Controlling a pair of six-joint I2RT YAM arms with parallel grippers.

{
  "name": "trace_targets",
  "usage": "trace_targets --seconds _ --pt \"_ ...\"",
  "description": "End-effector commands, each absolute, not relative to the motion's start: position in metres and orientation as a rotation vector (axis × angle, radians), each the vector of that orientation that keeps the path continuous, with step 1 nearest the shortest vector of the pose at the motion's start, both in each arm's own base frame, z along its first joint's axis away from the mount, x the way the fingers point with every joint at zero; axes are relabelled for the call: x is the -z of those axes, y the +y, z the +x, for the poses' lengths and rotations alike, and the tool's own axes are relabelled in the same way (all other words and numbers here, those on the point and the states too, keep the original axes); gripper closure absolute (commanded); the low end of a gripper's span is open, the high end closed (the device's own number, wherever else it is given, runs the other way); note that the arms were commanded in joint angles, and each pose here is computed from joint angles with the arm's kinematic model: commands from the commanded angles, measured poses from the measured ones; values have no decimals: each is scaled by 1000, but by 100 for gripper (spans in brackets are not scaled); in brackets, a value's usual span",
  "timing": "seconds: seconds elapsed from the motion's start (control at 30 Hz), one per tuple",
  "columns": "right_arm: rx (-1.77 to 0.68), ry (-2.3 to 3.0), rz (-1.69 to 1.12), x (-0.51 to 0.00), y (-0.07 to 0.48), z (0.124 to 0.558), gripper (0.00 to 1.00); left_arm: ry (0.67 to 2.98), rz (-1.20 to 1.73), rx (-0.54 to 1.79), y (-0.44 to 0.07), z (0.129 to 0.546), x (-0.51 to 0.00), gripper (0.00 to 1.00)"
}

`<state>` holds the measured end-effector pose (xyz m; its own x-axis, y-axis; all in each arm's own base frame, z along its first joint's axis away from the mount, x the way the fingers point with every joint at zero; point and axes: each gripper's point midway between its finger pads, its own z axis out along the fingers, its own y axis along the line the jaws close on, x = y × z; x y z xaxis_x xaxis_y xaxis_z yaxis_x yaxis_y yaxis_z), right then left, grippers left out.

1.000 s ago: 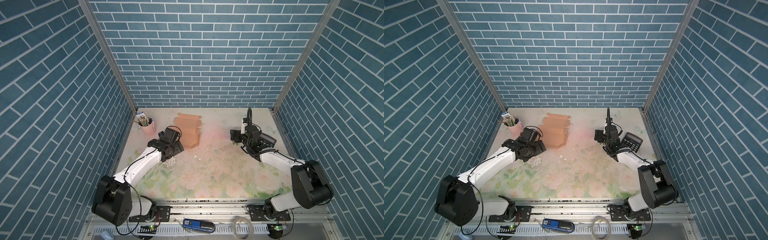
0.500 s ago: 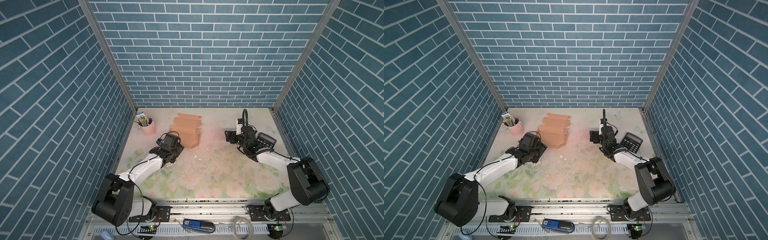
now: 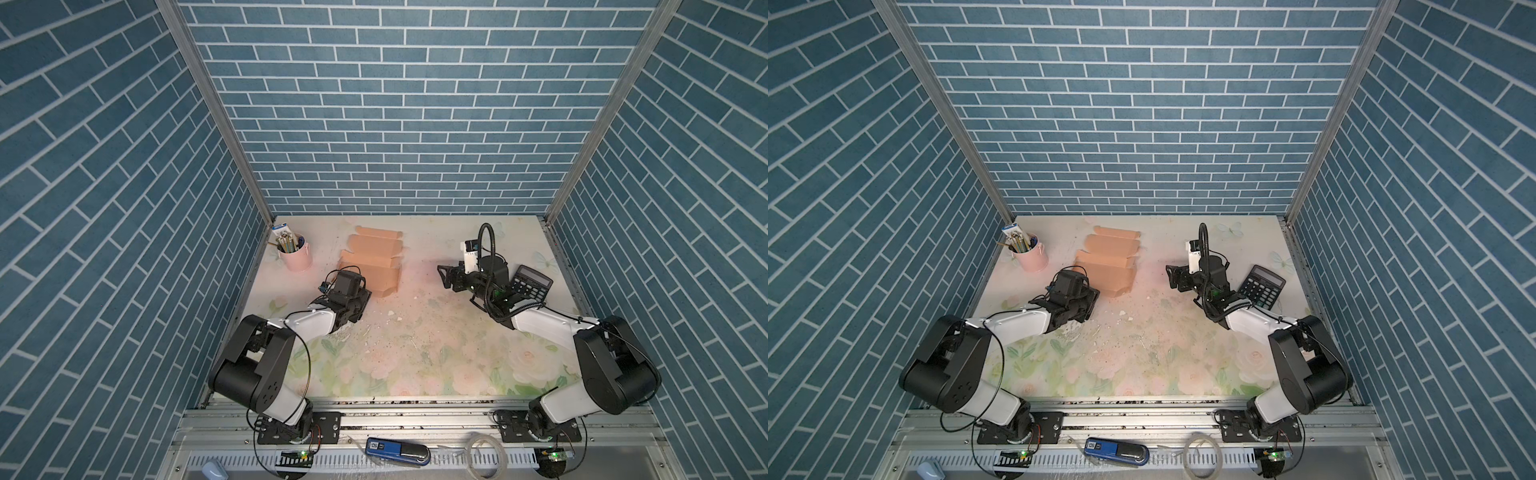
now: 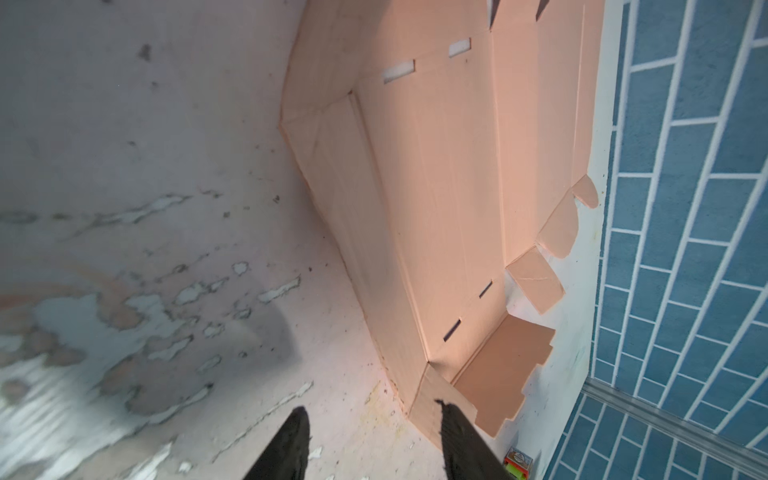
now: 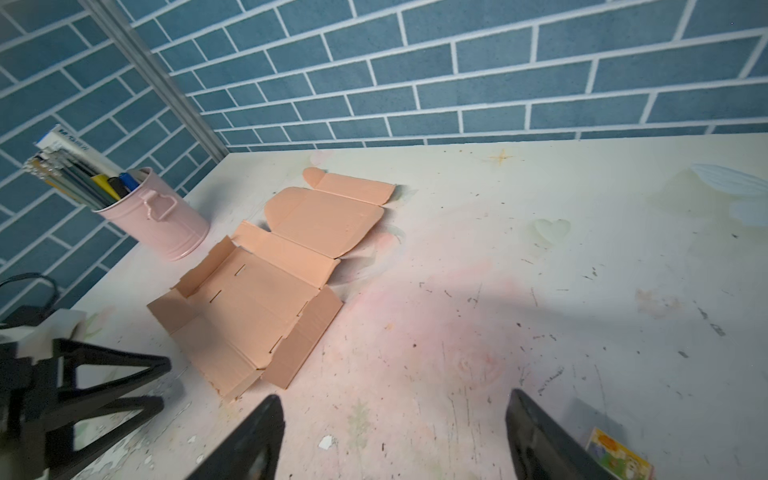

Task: Fold the paper box
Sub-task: 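Reach the left gripper to the pink box blank while the right arm moves inward, then grasp the edge of the pink box blank with the left gripper and lift it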

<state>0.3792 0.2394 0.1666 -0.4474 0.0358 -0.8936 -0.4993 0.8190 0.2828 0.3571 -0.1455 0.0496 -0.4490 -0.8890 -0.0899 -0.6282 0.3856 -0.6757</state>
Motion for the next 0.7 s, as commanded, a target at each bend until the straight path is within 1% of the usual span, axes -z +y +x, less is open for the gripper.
trace_targets --seconds 0.0,0.13,0.37,0.47,0.53,0.67 --pt "-670 1834 -437 -194 250 370 16 2179 -1329 788 -140 363 -40 50" --pt "-684 1822 -453 -195 252 366 16 2161 -1335 777 -137 368 -32 51" --pt "-693 1811 -476 -193 256 363 16 2134 -1330 783 -137 382 -22 59" --pt "-701 1799 -487 -194 257 360 16 2126 -1333 792 -136 386 -15 69" --pt "-709 1784 -495 -195 258 358 16 2119 -1334 803 -135 389 -13 73" --pt "-708 1767 -493 -200 257 356 16 2106 -1316 804 -132 392 -15 76"
